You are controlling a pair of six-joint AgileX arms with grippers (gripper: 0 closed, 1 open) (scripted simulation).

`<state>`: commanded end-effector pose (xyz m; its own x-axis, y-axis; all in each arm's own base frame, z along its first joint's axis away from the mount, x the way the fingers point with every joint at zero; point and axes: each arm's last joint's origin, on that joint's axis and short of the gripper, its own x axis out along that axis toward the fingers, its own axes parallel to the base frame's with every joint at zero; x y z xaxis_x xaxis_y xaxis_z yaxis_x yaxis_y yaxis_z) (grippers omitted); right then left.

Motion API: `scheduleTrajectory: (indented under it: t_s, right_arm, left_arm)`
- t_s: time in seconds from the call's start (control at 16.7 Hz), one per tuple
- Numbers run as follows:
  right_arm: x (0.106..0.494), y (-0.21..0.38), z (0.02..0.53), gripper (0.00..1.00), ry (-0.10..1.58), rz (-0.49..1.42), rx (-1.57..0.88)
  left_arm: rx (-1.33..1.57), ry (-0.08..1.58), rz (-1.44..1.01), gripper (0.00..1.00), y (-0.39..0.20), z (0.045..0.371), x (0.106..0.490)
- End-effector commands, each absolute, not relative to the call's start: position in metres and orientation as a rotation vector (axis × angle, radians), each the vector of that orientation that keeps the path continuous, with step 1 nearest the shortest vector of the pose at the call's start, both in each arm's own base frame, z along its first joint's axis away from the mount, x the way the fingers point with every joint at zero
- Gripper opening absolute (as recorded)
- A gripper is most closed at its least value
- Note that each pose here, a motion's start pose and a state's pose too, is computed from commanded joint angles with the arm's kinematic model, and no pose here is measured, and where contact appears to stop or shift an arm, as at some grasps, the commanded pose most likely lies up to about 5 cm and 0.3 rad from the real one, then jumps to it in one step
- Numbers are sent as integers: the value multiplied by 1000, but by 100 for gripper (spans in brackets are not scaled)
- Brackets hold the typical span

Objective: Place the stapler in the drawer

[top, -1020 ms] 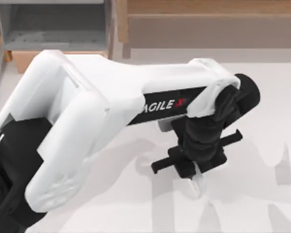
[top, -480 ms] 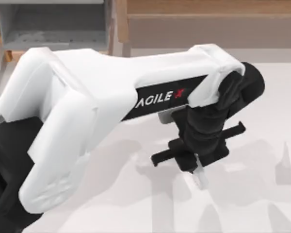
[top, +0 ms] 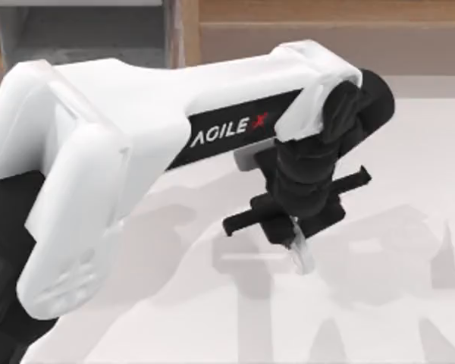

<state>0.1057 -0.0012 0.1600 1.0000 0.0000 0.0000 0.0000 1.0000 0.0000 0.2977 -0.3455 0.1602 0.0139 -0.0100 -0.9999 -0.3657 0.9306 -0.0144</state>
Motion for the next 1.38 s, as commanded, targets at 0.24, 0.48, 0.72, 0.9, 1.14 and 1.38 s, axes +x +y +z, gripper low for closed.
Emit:
scheduleTrajectory:
  t_s: [0.24, 0.48, 0.72, 0.9, 1.14, 1.38]
  right_arm:
    - [106, -1, 160, 100, 0, 0, 0]
    - [106, -1, 160, 100, 0, 0, 0]
    - [106, -1, 160, 100, 0, 0, 0]
    - [106, -1, 160, 100, 0, 0, 0]
    - [106, -1, 160, 100, 0, 0, 0]
    - [106, -1, 160, 100, 0, 0, 0]
  left_arm:
    - [-335, 1482, 260, 0, -280, 202, 359]
    - [-320, 1403, 259, 0, -172, 248, 418]
    - [-254, 1350, 279, 0, -49, 275, 450]
    - [-189, 1342, 286, 0, 36, 278, 461]
    - [-100, 1377, 243, 0, 125, 254, 469]
    - [-23, 1470, 107, 0, 168, 203, 478]
